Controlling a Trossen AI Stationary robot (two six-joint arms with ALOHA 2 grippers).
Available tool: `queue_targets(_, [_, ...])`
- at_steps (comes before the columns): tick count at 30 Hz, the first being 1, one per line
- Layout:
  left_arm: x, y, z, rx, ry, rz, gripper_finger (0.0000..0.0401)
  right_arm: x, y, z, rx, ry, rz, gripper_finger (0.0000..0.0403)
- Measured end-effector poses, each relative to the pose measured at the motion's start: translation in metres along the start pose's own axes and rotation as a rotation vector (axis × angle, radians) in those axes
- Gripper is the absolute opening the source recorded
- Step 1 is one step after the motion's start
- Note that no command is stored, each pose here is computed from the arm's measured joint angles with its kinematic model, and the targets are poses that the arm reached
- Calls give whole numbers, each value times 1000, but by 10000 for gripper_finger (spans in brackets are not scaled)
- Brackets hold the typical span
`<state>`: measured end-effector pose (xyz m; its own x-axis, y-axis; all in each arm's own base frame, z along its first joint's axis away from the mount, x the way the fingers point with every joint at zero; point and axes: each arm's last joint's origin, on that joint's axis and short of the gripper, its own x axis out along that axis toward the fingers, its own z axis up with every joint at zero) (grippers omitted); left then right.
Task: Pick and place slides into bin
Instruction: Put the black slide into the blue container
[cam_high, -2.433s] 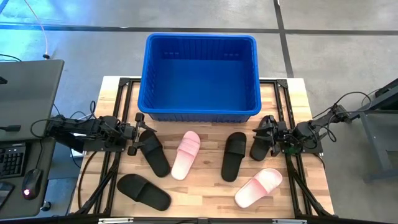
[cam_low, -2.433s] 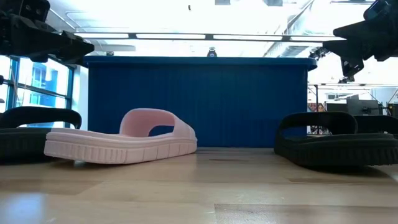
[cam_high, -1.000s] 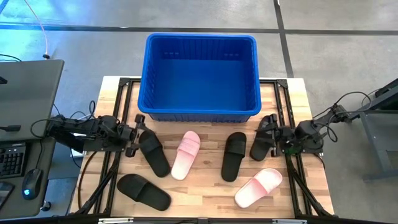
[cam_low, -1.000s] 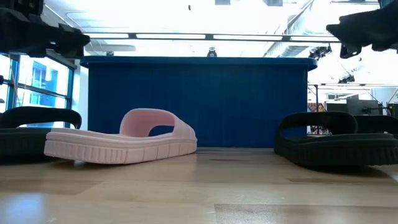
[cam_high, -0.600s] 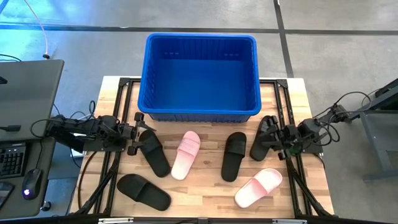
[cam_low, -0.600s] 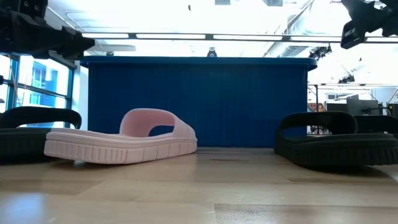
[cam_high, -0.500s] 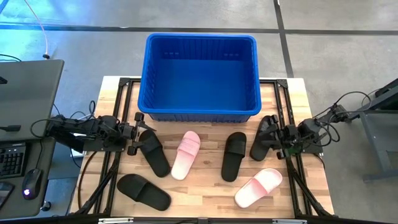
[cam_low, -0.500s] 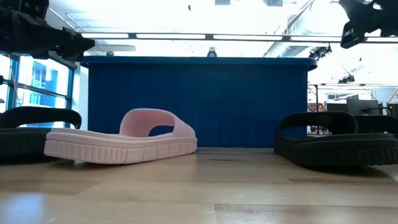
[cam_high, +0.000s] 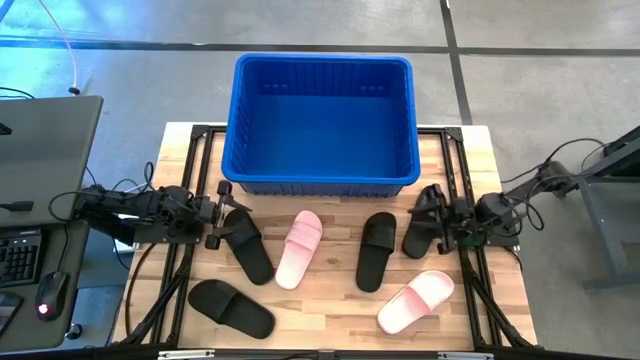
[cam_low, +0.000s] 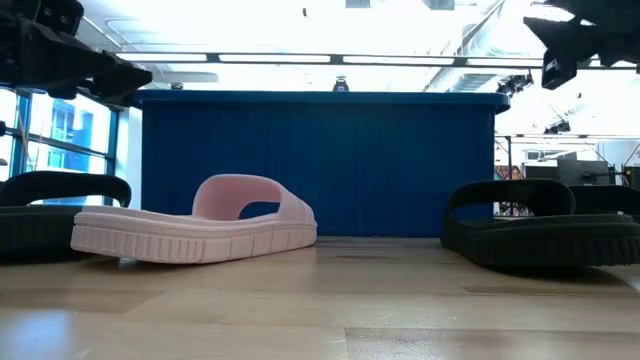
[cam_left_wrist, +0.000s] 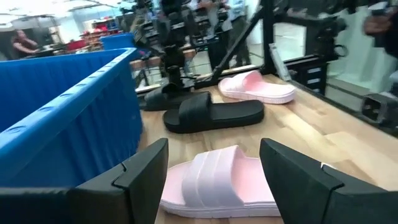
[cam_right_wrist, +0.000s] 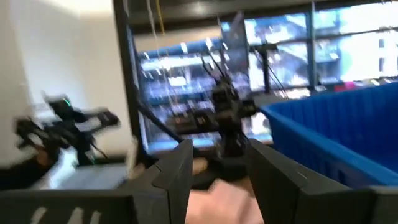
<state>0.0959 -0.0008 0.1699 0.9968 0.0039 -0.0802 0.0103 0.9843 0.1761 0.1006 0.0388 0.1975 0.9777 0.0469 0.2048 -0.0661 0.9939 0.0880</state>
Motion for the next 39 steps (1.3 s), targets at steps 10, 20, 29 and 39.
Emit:
queue_targets(10, [0,2,0,-3,12,79,244,53,21,22,-1,425,-127,142])
queue_targets(20, [0,2,0,-1,11,82,243,63,26,-9,117,1145,-665,142])
queue_targets(29, [0,3,0,1,13,104,243,57,24,-37,-68,1461,-1018,142])
queue_targets(39, [0,3,0,1,13,106,243,54,21,-68,-324,1591,-1204,142])
